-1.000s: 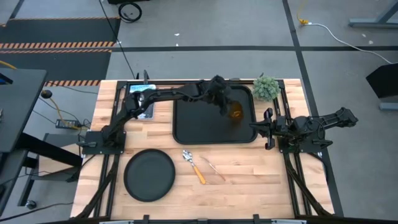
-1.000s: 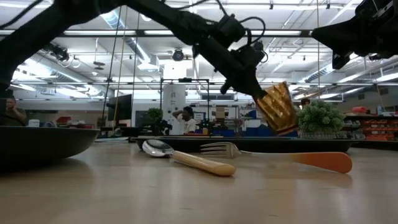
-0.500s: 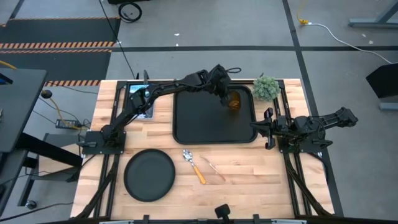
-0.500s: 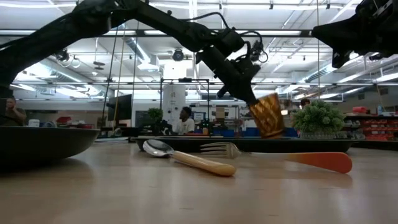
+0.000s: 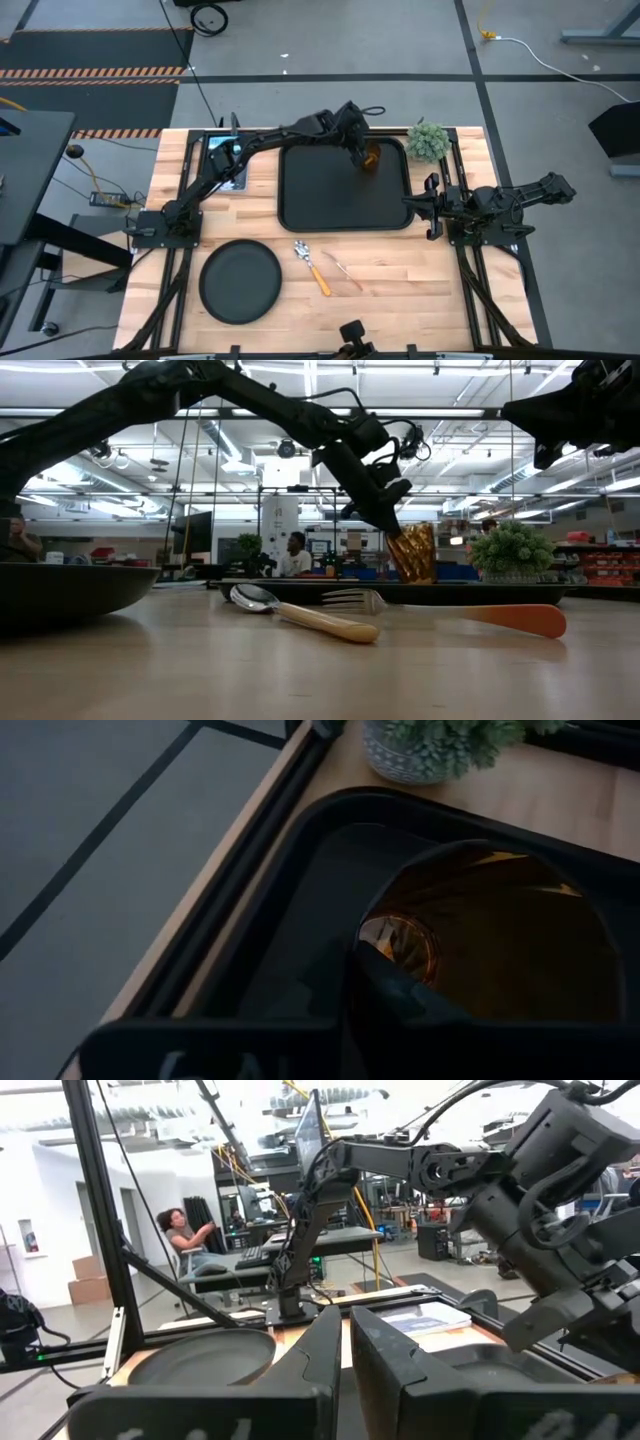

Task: Pick and place plate/cup/fork/spoon on tray
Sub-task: Put the brown cup on the top right of the black tray

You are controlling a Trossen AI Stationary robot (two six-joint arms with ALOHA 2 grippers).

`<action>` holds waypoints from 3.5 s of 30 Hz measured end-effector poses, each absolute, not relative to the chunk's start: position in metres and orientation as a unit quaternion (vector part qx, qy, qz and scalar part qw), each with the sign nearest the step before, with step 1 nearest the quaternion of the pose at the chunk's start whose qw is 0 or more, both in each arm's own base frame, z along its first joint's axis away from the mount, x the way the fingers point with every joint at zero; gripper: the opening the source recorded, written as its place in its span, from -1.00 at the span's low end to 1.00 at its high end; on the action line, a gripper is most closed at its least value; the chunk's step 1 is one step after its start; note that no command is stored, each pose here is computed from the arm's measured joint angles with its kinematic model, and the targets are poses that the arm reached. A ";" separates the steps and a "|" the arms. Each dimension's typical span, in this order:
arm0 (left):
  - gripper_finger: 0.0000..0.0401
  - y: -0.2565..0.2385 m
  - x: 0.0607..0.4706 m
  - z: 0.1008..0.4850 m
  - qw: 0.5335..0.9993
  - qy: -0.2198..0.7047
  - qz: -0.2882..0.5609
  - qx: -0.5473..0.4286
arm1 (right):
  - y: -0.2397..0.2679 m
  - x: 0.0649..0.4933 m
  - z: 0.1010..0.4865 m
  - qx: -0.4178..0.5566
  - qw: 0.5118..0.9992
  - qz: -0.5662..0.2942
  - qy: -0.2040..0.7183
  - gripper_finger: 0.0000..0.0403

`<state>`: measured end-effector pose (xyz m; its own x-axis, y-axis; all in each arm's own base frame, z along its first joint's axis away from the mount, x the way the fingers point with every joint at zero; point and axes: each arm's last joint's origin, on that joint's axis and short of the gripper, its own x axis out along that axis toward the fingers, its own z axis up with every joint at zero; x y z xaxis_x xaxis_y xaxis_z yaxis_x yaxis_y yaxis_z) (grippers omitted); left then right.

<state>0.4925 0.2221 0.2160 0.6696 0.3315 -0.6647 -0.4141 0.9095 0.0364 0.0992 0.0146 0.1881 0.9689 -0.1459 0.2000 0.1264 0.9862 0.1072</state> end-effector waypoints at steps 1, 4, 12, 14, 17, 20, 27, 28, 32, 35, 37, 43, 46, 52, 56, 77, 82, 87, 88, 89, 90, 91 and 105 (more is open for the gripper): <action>-0.89 0.221 0.493 0.216 0.912 0.352 0.204 -0.059 | 0.015 0.099 0.188 0.047 0.991 -0.069 -0.104 -0.83; -0.81 0.219 0.494 0.216 0.913 0.352 0.200 -0.051 | 0.015 0.099 0.188 0.047 0.991 -0.069 -0.104 -0.83; -0.53 0.214 0.496 0.216 0.915 0.354 0.190 -0.033 | 0.015 0.099 0.188 0.047 0.991 -0.069 -0.104 -0.83; -0.47 0.214 0.497 0.217 0.916 0.351 0.189 -0.031 | 0.015 0.099 0.188 0.047 0.991 -0.069 -0.104 -0.83; -0.39 0.216 0.497 0.218 0.918 0.348 0.190 -0.030 | 0.015 0.099 0.188 0.047 0.991 -0.069 -0.104 -0.83; -0.33 0.217 0.496 0.218 0.918 0.348 0.189 -0.022 | 0.015 0.099 0.188 0.047 0.991 -0.069 -0.104 -0.83; -0.26 0.218 0.495 0.229 0.922 0.344 0.174 -0.023 | 0.015 0.099 0.188 0.047 0.991 -0.069 -0.104 -0.83; -0.26 0.218 0.495 0.234 0.923 0.347 0.168 -0.021 | 0.015 0.099 0.188 0.047 0.991 -0.069 -0.104 -0.83; -0.26 0.218 0.488 0.251 0.915 0.373 0.153 0.000 | 0.015 0.099 0.188 0.047 0.991 -0.068 -0.104 -0.83; -0.26 0.220 0.483 0.260 0.908 0.391 0.149 0.005 | 0.015 0.099 0.188 0.047 0.991 -0.069 -0.104 -0.83; -0.27 0.221 0.479 0.261 0.902 0.406 0.149 0.000 | 0.015 0.099 0.188 0.047 0.991 -0.069 -0.104 -0.83; -0.29 0.225 0.471 0.235 0.878 0.449 0.158 -0.041 | 0.015 0.099 0.188 0.047 0.991 -0.068 -0.104 -0.83; -0.29 0.221 0.470 0.215 0.865 0.475 0.151 -0.047 | 0.015 0.099 0.188 0.047 0.991 -0.068 -0.104 -0.83; -0.29 0.215 0.475 0.199 0.871 0.460 0.158 -0.066 | 0.015 0.099 0.188 0.047 0.991 -0.069 -0.104 -0.83; -0.30 0.209 0.482 0.193 0.882 0.435 0.168 -0.068 | 0.015 0.099 0.188 0.047 0.991 -0.068 -0.104 -0.83; -0.37 0.188 0.505 0.188 0.894 0.386 0.228 -0.003 | 0.015 0.099 0.188 0.047 0.991 -0.068 -0.104 -0.83; -0.48 0.190 0.508 0.180 0.896 0.381 0.230 -0.003 | 0.015 0.099 0.188 0.047 0.991 -0.069 -0.104 -0.83; -0.59 0.184 0.514 0.176 0.902 0.368 0.224 0.004 | 0.015 0.099 0.188 0.047 0.991 -0.068 -0.104 -0.83; -0.62 0.183 0.515 0.177 0.905 0.363 0.224 0.005 | 0.015 0.099 0.188 0.047 0.991 -0.068 -0.104 -0.83; -0.64 0.182 0.516 0.177 0.906 0.359 0.223 0.006 | 0.015 0.099 0.188 0.047 0.991 -0.068 -0.104 -0.83; -0.67 0.181 0.517 0.178 0.908 0.356 0.222 0.007 | 0.015 0.099 0.188 0.047 0.991 -0.068 -0.104 -0.83; -0.70 0.180 0.518 0.178 0.909 0.354 0.222 0.007 | 0.015 0.099 0.188 0.047 0.991 -0.068 -0.104 -0.83; -0.95 0.180 0.521 0.182 0.920 0.327 0.217 0.004 | 0.015 0.099 0.188 0.047 0.991 -0.068 -0.104 -0.83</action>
